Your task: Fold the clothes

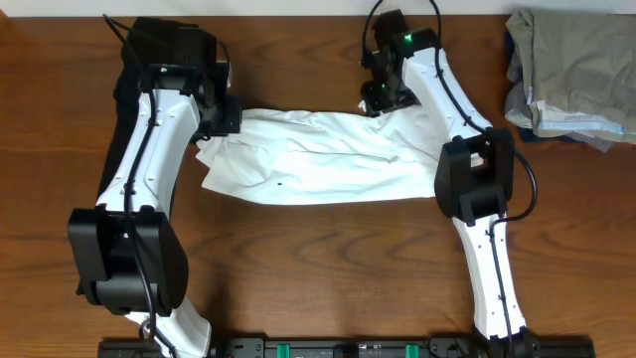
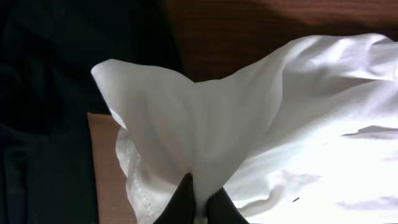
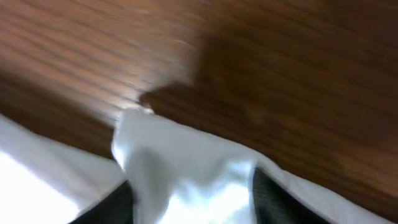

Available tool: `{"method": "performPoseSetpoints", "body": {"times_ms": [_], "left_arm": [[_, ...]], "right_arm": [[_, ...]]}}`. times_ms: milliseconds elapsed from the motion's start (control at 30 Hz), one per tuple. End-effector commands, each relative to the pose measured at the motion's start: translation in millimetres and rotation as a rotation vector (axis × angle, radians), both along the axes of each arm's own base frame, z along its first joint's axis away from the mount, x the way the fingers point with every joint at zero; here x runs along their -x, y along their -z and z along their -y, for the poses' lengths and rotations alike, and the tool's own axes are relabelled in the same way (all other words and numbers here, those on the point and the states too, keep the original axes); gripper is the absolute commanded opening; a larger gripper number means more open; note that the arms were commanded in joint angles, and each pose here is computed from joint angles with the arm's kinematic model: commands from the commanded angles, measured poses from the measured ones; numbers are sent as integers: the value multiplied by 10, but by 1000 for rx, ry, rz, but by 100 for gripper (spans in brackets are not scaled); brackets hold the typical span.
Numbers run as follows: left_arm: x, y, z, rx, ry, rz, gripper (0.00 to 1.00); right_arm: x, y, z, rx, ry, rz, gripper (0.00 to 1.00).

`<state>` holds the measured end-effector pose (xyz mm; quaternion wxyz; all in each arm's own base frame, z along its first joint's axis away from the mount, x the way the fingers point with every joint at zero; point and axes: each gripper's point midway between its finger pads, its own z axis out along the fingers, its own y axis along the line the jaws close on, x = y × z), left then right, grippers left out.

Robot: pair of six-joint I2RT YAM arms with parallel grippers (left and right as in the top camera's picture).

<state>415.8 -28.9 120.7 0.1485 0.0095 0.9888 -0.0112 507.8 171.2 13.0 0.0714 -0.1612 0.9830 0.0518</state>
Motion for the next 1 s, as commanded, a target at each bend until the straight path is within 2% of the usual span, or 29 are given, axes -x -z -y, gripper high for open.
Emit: {"method": "performPoseSetpoints", "body": {"times_ms": [0, 67, 167, 333, 500, 567, 700, 833, 967], "left_arm": [[-72, -129, -29, -8, -21, 37, 6], [-71, -129, -29, -8, -21, 36, 6], [-71, -129, -30, -8, -21, 36, 6], [-64, -126, -38, -13, -22, 33, 6], [37, -95, -91, -30, -32, -10, 6], [119, -73, -103, -33, -33, -44, 6], [303, -33, -121, -38, -34, -121, 6], [485, 2, -131, -44, -33, -196, 6], [642, 101, -135, -40, -64, -259, 6]], "right_arm": [[-64, 53, 152, 61, 43, 21, 33], [-109, 11, 172, 59, 49, 38, 20], [-174, -145, 207, 51, 59, 63, 11], [-153, -647, 231, 35, 64, 84, 5], [305, -993, 313, 58, 86, -49, 4], [438, -961, 319, 58, 101, -110, 1], [644, -795, 186, 4, 94, -224, 1], [879, -494, 272, 73, 132, -350, 1], [988, -330, 408, 164, 178, -394, 2]]}}
